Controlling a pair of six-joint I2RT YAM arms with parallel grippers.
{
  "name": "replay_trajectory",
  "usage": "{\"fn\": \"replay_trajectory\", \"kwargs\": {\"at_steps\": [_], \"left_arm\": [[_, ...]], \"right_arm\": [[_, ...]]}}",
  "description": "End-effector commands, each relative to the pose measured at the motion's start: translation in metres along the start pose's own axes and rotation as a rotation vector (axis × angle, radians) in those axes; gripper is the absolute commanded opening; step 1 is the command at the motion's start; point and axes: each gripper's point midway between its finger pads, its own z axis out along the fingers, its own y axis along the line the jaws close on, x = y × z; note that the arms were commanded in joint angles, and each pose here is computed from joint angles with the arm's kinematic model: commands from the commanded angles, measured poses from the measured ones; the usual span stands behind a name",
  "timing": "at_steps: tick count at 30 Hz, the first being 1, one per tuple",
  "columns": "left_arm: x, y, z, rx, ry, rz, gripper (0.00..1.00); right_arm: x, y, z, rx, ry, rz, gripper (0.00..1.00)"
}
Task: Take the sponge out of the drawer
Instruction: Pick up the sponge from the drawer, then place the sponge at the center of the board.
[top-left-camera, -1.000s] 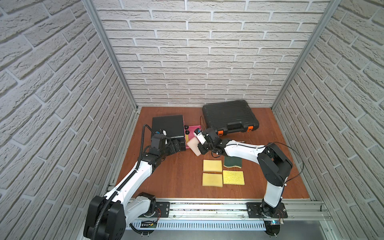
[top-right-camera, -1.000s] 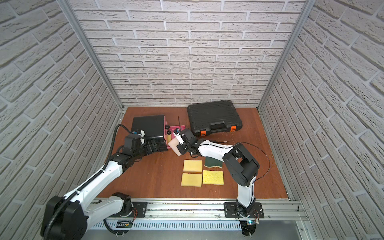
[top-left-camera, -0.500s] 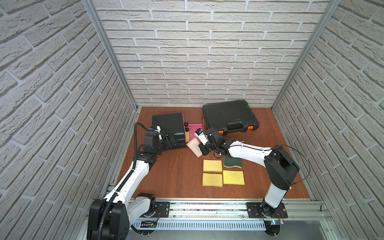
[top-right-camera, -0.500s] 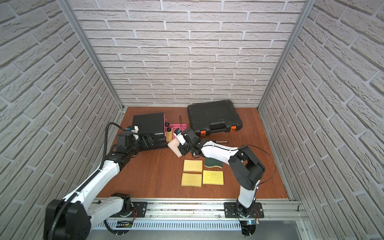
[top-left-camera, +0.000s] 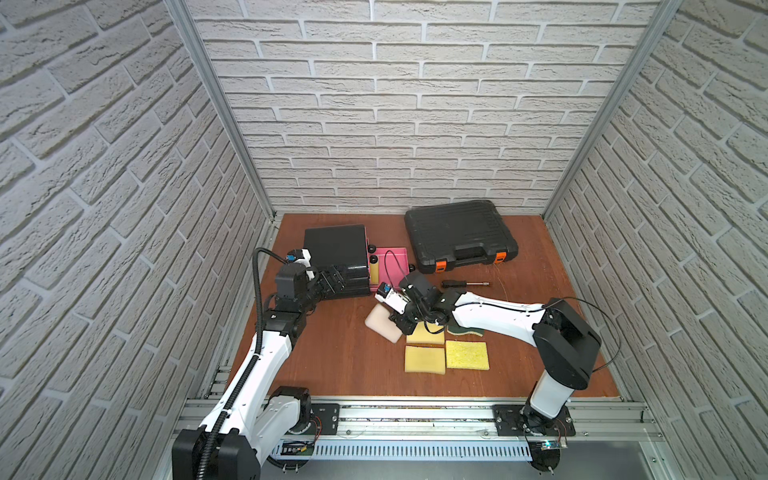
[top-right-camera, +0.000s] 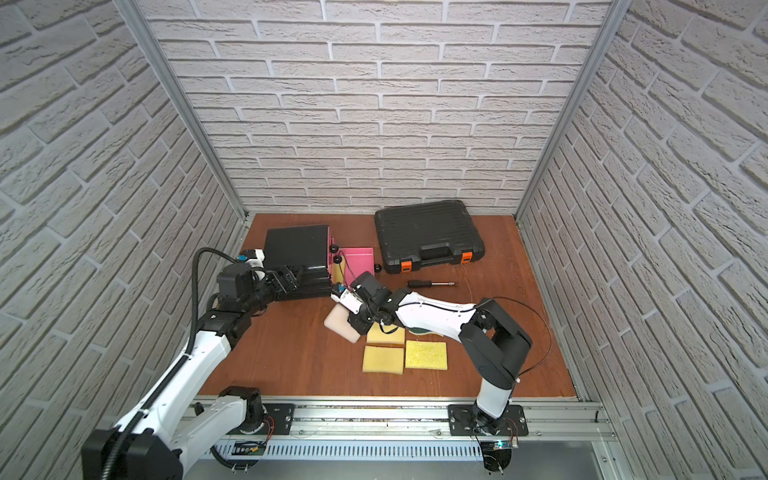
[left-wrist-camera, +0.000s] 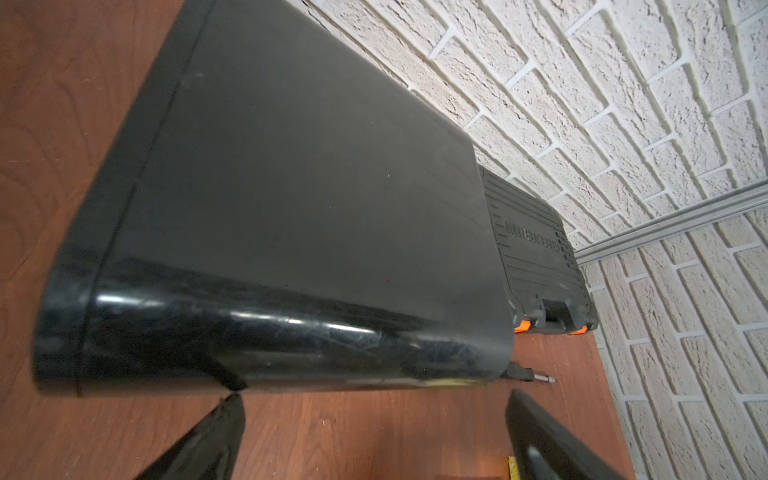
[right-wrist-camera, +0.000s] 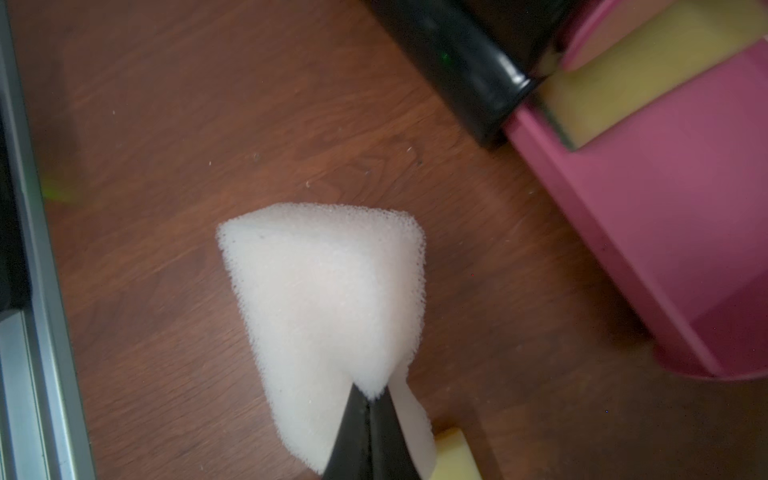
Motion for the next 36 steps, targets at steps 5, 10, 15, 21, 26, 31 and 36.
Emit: {"fn": "replay_trajectory", "kwargs": {"at_steps": [5, 10, 15, 21, 26, 31, 36], "left_arm": [[-0.019, -0.014, -0.006, 0.051, -0.06, 0.011, 0.97], [-0.018, -0.012, -0.008, 0.046, -0.065, 0.018, 0.97], [-0.019, -0.01, -0.012, 0.039, -0.075, 0.022, 0.97], [-0.02, -0.011, -0.016, 0.046, -0.087, 0.024, 0.98], [-0.019, -0.011, -0.018, 0.045, -0.091, 0.027, 0.98], [-0.018, -0.012, -0.023, 0.051, -0.098, 0.029, 0.98], [-0.018, -0.014, -0.028, 0.066, -0.109, 0.032, 0.98]], "right_arm": [[-0.012, 0.015, 0.015, -0.039, 0.058, -0.124, 0.03], [-0.016, 0.013, 0.025, -0.022, 0.088, -0.162, 0.03], [-0.017, 0.004, 0.029, 0.033, 0.132, -0.198, 0.03], [-0.012, -0.004, 0.038, 0.079, 0.186, -0.232, 0.26], [-0.022, -0.006, 0.037, 0.108, 0.154, -0.234, 0.36], [-0.039, -0.002, 0.014, 0.132, 0.053, -0.191, 0.5], [-0.037, 0.01, -0.009, 0.192, -0.038, -0.125, 0.81]]}}
